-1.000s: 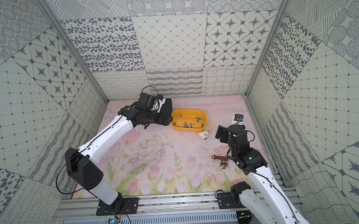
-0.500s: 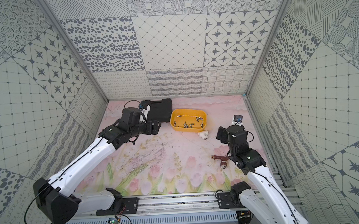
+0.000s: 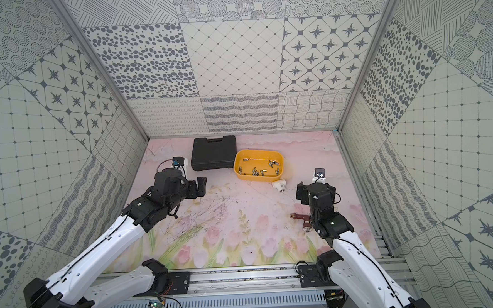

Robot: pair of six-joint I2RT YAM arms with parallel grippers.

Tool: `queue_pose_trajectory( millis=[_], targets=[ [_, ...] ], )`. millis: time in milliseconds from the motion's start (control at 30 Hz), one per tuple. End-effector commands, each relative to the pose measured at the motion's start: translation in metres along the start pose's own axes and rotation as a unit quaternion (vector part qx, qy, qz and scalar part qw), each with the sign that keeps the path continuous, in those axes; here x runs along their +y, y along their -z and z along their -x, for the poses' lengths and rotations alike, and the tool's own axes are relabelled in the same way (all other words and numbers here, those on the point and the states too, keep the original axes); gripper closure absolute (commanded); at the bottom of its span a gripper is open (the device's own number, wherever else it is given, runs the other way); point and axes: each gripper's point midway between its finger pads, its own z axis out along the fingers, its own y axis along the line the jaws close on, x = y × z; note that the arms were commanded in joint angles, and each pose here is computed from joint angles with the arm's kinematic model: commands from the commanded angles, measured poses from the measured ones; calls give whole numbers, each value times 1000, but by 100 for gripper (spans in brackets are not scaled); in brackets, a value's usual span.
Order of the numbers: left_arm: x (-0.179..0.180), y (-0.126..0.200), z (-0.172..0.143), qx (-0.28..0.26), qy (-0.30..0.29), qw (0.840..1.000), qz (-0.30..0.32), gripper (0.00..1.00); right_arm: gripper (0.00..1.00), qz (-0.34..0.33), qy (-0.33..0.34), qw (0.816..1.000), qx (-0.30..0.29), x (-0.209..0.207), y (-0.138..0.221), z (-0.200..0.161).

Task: Put the bit on the desktop into the storage box
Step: Reset both arms

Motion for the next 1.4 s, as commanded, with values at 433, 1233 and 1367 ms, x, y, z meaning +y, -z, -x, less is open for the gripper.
queue_pose_trajectory(
  millis=[433,1233,1367],
  targets=[
    [36,9,12,-70,22,993,88,1,3,8,18,995,-101,2,-68,8],
    [65,-16,4,-69,42,988,135,1,3,101,-11,993,-64,18,-131,-8],
    [96,-19,3,-100,56,977,179,1,3,102,-11,993,-63,18,-131,-9]
  ],
)
